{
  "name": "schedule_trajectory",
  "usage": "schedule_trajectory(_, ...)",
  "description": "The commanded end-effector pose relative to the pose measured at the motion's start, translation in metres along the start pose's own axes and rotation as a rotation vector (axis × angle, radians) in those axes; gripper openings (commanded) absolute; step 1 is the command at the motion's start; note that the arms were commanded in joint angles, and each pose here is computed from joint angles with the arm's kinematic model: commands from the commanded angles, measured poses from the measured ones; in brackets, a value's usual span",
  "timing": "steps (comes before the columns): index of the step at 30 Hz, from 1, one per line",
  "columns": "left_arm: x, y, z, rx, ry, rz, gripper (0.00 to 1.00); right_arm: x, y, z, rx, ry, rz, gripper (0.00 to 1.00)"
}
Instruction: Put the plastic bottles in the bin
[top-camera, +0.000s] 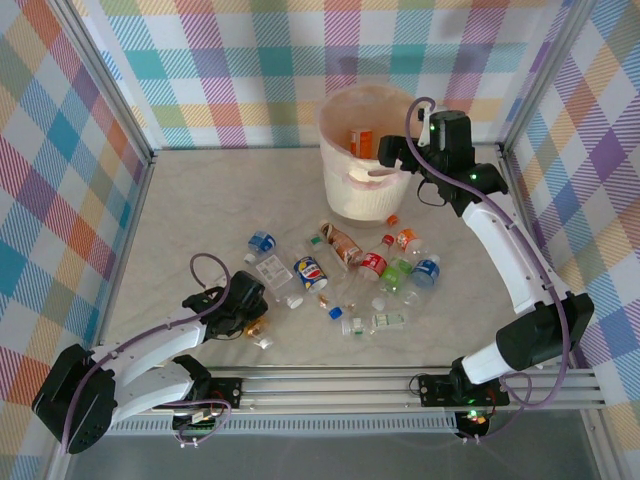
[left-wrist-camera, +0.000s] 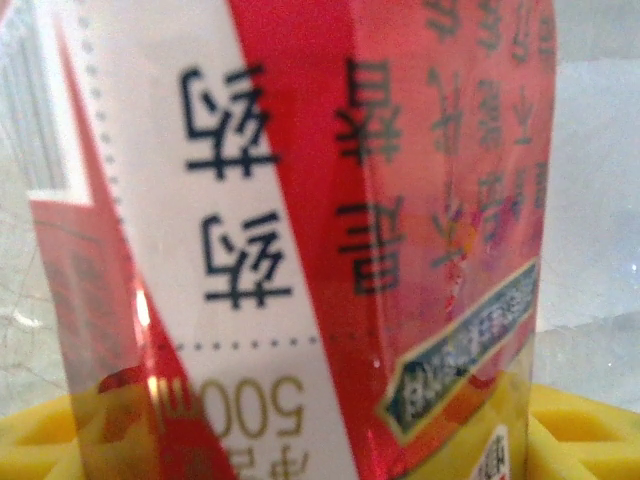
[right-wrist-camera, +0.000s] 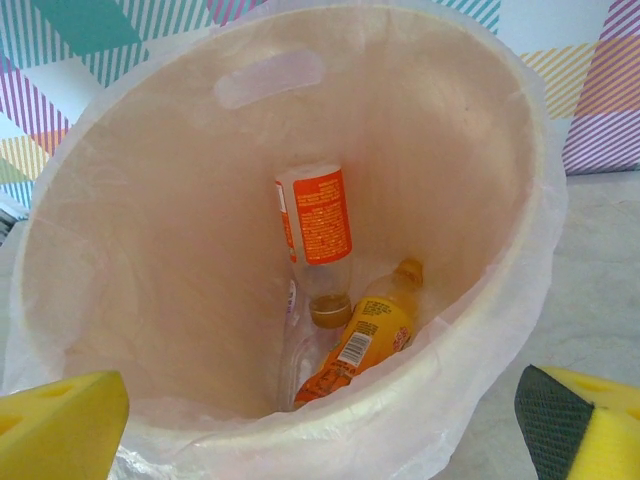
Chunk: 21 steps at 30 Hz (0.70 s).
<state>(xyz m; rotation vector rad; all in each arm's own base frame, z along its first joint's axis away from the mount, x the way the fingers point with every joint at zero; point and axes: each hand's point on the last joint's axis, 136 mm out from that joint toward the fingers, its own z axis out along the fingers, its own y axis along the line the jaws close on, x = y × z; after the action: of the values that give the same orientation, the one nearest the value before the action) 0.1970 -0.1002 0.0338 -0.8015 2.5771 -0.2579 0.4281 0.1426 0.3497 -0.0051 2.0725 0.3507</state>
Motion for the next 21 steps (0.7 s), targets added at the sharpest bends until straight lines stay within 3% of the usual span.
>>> schedule_trajectory(1, -0.007, 0.005, -0.002, -0.028, -0.051, 0.019, 0.53, -0.011, 0.008, -0.012, -0.046, -0.044, 0.026, 1.00)
schedule_trajectory(7, -0.032, 0.002, -0.033, -0.036, -0.147, 0.056, 0.47, -0.011, 0.012, -0.017, -0.068, -0.038, 0.032, 1.00)
schedule_trajectory(12, -0.061, -0.013, -0.071, 0.045, -0.264, 0.079, 0.44, -0.013, 0.019, -0.024, -0.109, -0.037, 0.035, 1.00)
schedule_trajectory(21, -0.103, -0.097, -0.129, 0.346, -0.457, 0.237, 0.39, -0.010, 0.045, -0.029, -0.259, 0.009, 0.037, 1.00)
